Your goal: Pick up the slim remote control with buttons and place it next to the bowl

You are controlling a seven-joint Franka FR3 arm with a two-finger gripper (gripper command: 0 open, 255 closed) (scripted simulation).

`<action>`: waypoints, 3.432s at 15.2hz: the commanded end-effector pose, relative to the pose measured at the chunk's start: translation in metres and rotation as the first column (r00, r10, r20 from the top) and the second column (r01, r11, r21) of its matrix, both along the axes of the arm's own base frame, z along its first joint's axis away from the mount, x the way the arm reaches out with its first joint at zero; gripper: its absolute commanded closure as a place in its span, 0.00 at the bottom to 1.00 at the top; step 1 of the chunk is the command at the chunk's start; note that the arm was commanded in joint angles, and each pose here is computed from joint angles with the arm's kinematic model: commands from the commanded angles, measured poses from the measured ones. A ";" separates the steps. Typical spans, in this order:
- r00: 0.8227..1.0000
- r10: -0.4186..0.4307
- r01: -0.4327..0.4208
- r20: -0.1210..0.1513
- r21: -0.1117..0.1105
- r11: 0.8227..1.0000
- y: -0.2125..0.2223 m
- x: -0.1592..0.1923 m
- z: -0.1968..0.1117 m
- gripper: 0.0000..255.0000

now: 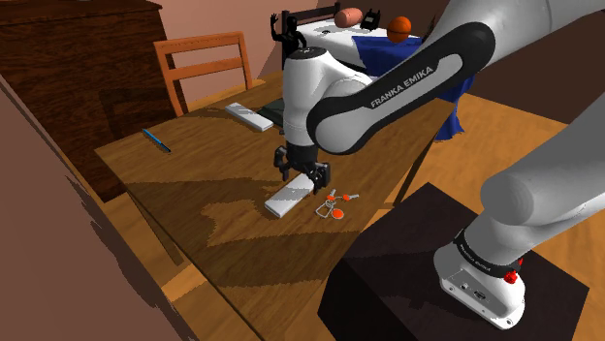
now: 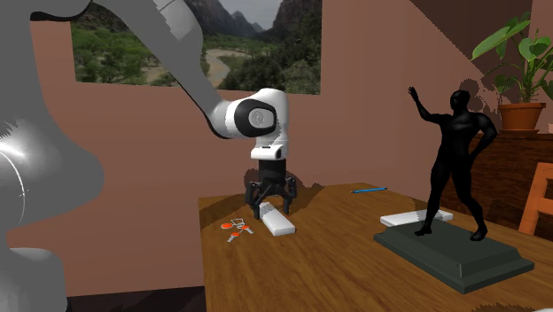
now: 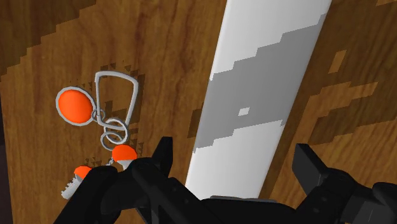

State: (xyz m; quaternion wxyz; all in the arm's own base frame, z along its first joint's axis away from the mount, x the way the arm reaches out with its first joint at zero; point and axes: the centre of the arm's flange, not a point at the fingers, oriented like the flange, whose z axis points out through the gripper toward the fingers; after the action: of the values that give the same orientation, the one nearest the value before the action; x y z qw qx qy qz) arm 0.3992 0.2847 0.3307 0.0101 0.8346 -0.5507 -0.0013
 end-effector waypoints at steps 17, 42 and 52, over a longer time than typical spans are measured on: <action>1.000 0.000 0.000 0.000 0.000 1.000 0.000 0.000 0.026 1.00; 1.000 0.000 0.000 0.000 0.000 1.000 -0.013 0.000 0.153 1.00; 1.000 0.000 0.000 0.000 0.000 1.000 -0.145 0.003 0.153 1.00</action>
State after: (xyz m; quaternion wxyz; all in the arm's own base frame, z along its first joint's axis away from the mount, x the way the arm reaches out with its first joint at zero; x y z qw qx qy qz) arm 0.4028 0.1534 0.4804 0.0104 0.8342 -0.5514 -0.0013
